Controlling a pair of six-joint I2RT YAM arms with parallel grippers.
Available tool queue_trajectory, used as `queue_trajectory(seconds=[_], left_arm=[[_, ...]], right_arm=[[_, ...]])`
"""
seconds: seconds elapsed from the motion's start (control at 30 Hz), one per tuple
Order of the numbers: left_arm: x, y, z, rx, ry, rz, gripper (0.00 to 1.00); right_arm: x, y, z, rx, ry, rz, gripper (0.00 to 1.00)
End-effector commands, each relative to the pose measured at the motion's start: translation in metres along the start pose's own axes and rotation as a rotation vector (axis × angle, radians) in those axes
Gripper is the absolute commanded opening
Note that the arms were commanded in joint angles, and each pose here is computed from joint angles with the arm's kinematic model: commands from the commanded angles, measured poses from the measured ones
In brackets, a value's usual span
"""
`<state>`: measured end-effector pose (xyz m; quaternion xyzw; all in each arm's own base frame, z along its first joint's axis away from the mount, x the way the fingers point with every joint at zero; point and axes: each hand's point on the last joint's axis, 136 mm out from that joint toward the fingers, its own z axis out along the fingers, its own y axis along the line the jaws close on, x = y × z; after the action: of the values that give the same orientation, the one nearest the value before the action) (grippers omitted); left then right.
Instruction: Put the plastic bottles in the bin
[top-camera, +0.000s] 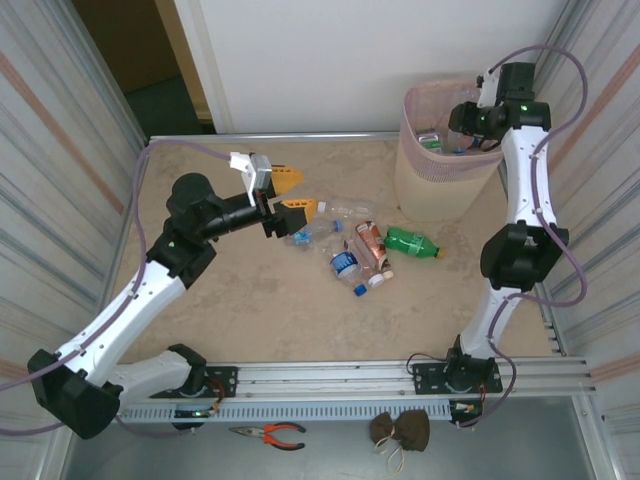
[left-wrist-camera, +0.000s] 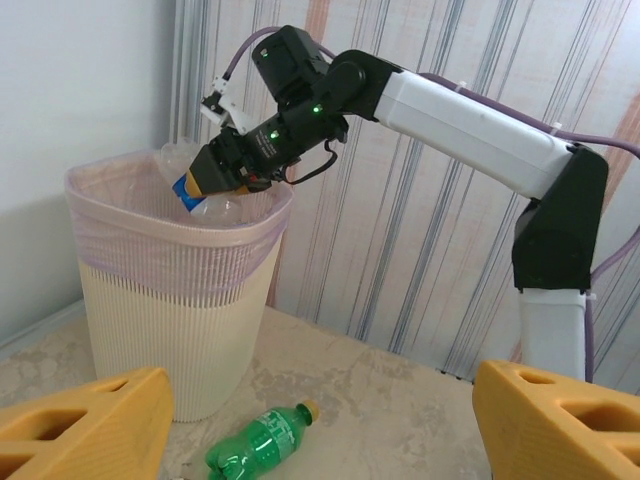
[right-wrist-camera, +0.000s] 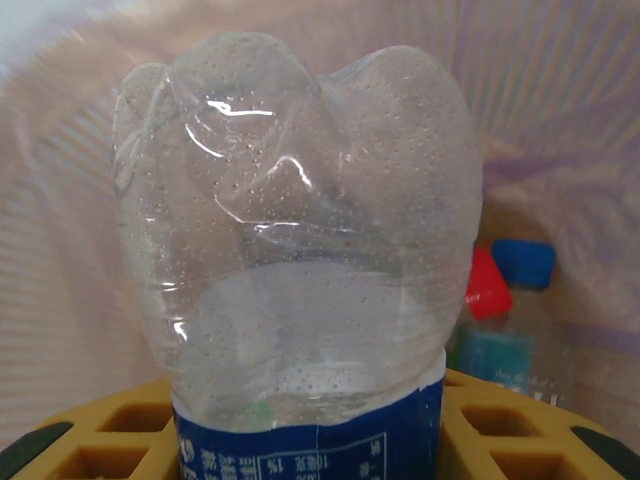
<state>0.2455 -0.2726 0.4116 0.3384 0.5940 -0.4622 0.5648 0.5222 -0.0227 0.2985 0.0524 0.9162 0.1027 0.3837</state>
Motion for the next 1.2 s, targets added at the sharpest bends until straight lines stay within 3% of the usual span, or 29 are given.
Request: queue_trajectory(seconds=[0.0, 0.27, 0.47, 0.6, 0.93, 1.17], left_arm=[[-0.007, -0.004, -0.007, 0.0, -0.035, 0.009, 0.79], [-0.004, -0.002, -0.01, -0.014, -0.032, -0.001, 0.79], [-0.004, 0.0, -0.009, -0.019, -0.035, 0.001, 0.79], [-0.003, 0.002, -0.008, -0.023, -0.031, -0.003, 0.79], [0.004, 0.008, -0.008, -0.047, -0.008, -0.021, 0.79], [0.009, 0.012, -0.006, -0.061, 0.017, -0.042, 0.78]], right_arm=[[0.028, -0.003, 0.002, 0.017, 0.13, -0.007, 0.44], [0.072, -0.007, 0.014, 0.039, 0.314, 0.002, 0.55], [0.061, -0.003, -0.006, 0.052, 0.273, -0.002, 0.7], [0.05, 0.002, -0.021, 0.058, 0.233, -0.014, 0.72], [0.035, 0.018, -0.045, 0.046, 0.161, -0.027, 0.66], [0.025, 0.021, -0.029, 0.029, 0.135, -0.034, 0.57]])
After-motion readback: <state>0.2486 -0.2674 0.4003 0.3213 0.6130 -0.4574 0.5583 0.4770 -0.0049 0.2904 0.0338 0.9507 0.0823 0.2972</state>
